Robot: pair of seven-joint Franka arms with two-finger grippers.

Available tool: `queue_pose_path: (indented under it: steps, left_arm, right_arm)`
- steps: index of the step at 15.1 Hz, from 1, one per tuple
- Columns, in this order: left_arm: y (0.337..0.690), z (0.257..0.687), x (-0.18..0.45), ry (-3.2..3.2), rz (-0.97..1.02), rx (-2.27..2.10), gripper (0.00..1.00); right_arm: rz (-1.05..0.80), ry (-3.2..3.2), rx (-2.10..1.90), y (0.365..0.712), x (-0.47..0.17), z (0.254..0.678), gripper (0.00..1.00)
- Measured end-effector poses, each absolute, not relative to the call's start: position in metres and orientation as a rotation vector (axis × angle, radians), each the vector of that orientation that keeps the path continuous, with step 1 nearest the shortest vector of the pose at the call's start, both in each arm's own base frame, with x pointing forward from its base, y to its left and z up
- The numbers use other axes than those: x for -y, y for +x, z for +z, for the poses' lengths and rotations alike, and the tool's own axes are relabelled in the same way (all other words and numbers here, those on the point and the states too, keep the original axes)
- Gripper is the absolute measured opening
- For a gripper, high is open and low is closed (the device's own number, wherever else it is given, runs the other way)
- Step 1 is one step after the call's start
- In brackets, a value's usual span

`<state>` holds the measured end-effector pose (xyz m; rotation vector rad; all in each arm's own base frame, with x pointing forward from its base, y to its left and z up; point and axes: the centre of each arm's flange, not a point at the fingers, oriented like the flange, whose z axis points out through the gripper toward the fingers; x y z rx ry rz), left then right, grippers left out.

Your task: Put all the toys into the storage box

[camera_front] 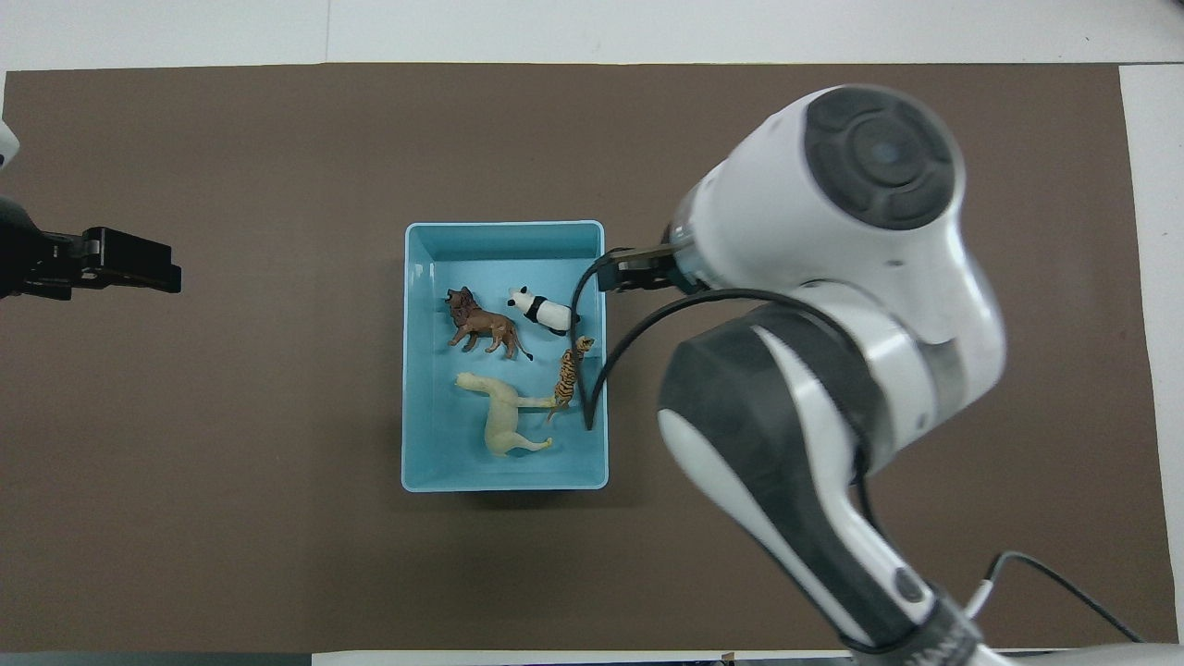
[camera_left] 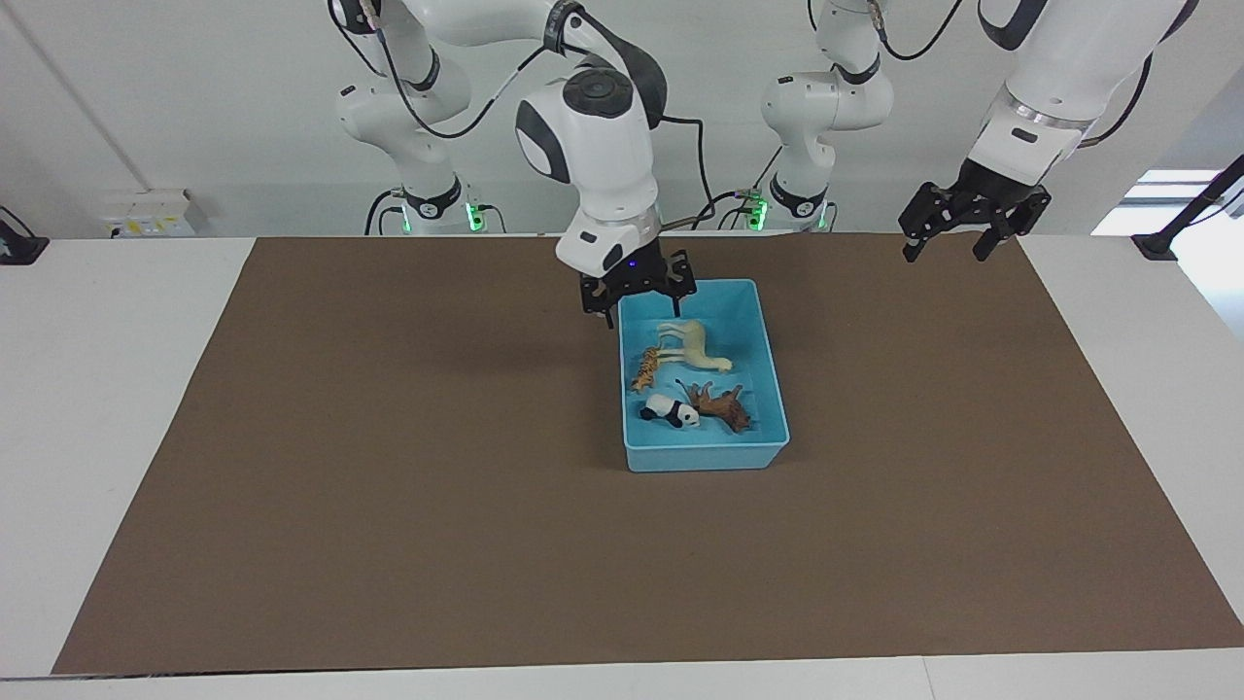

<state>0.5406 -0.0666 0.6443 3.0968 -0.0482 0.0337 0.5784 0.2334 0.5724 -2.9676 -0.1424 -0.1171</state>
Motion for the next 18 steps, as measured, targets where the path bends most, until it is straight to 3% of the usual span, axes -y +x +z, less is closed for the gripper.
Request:
queue_pose_path:
  steps: [4,8,14,18]
  left_arm:
    - [0.541,0.646,0.065,3.104,0.043,0.074,1.0]
    - [0.541,0.645,0.063,3.129,0.039,0.116,1.0]
    - [0.54,0.644,0.06,3.132,0.022,0.111,1.0]
    - [0.54,0.644,0.06,3.132,0.022,0.111,1.0]
  right_arm:
    - [-0.199,-2.98,0.088,0.58,-0.092,0.628,1.0]
    - [-0.256,-2.999,0.033,0.566,-0.01,0.657,1.0]
    - [0.014,-3.072,0.028,0.54,0.011,0.638,1.0]
    - [0.071,-3.118,0.078,0.526,-0.005,0.613,1.0]
